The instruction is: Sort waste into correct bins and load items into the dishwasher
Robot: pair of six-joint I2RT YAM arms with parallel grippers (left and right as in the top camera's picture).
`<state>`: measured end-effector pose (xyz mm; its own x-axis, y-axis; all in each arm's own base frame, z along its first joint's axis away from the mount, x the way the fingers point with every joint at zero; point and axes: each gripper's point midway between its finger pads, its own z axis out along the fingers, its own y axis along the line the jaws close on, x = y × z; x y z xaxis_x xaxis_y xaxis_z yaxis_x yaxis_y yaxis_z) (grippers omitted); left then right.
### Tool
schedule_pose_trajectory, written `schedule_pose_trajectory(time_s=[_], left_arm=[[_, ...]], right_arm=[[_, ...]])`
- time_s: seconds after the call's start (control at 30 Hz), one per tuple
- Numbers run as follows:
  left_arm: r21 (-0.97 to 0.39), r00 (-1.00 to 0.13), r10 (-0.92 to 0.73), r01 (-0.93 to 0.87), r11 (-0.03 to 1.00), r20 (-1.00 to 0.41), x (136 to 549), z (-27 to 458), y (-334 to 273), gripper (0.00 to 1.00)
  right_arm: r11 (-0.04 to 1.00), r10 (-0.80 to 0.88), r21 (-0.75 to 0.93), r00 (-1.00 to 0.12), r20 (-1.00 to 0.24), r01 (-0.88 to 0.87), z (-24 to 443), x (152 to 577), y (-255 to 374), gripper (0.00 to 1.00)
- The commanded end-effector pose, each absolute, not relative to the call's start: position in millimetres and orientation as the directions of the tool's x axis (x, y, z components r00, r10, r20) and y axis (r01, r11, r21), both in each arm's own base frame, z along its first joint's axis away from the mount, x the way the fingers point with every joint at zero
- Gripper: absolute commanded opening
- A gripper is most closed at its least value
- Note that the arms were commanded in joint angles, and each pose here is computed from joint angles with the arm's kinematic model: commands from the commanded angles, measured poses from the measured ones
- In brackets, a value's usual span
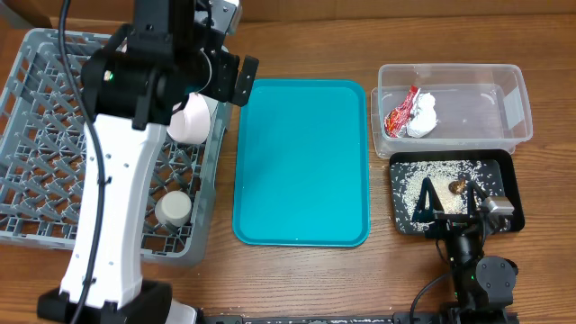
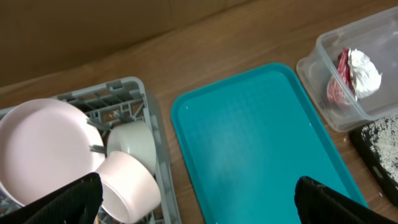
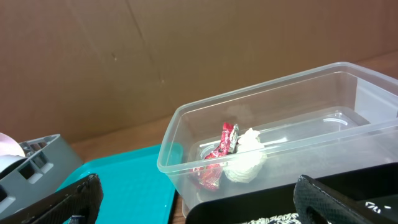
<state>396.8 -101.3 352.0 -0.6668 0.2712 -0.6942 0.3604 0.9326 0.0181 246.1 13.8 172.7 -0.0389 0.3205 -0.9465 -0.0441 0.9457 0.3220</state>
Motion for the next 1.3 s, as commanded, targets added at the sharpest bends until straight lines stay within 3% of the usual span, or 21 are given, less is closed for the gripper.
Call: schedule_pose_trajectory(time_s=[0.0, 0.17, 0.7, 0.93, 1.27], left_arm=[[0.019, -0.614, 0.250, 0.357, 0.934, -0.748, 383, 365, -88, 1.00], [0.007, -0.530, 0.185, 0.320, 0.947, -0.828, 369, 350, -63, 1.00], [0.169, -0.191, 0.206, 0.193, 0.966, -0.960, 258, 254, -21, 1.00], [0.235, -0.041, 0.244, 0.159, 0.959, -0.969, 243, 216, -20, 1.00], [0.276, 0.046, 0.273, 0.124, 0.953, -0.961, 243, 184, -18, 1.00]], right_arm=[[0.944, 0.324, 0.325, -0.037, -0.945, -0.046, 170, 246, 14, 1.00], [0.944, 0.324, 0.325, -0.037, -0.945, -0.046, 170, 246, 14, 1.00], [0.944, 0.324, 0.325, -0.037, -0.945, -0.046, 170, 246, 14, 1.00], [0.944, 0.324, 0.325, -0.037, -0.945, -0.046, 170, 246, 14, 1.00], [0.944, 0.324, 0.325, -0.037, -0.945, -0.046, 170, 246, 14, 1.00]])
